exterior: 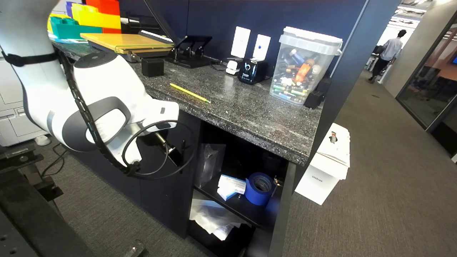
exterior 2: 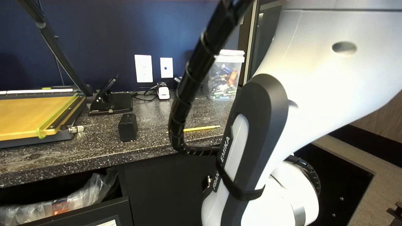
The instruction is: Open the left cabinet door
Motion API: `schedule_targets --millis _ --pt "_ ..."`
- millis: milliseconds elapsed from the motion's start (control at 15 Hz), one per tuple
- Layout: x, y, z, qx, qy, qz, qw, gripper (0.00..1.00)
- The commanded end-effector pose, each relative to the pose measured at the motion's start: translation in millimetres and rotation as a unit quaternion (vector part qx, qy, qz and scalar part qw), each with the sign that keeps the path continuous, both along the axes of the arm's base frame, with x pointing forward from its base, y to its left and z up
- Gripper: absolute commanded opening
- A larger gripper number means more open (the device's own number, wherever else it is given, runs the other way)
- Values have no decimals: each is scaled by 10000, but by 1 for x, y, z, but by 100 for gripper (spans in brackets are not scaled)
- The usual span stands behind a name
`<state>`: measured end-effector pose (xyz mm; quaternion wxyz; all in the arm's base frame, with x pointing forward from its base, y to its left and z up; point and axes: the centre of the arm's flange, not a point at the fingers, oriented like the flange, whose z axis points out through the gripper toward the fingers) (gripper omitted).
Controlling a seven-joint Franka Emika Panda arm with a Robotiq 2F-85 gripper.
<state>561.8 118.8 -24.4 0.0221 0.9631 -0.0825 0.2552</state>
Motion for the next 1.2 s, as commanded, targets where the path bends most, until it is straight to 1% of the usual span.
schedule_targets --millis 0,333,667,733,800,1000,1133 --pt "17 8 -2 -125 -362 -72 9992 100" --pt "31 19 -5 -225 -579 -85 9980 100" --pt "39 36 -5 -273 -680 -43 9973 100" --pt "40 38 -5 -288 -695 -30 9972 76" --pt "42 39 -4 -293 -699 -33 9971 74" --pt "52 34 -3 -289 -615 -90 9977 49" --pt "59 30 -2 -312 -628 -118 9975 35"
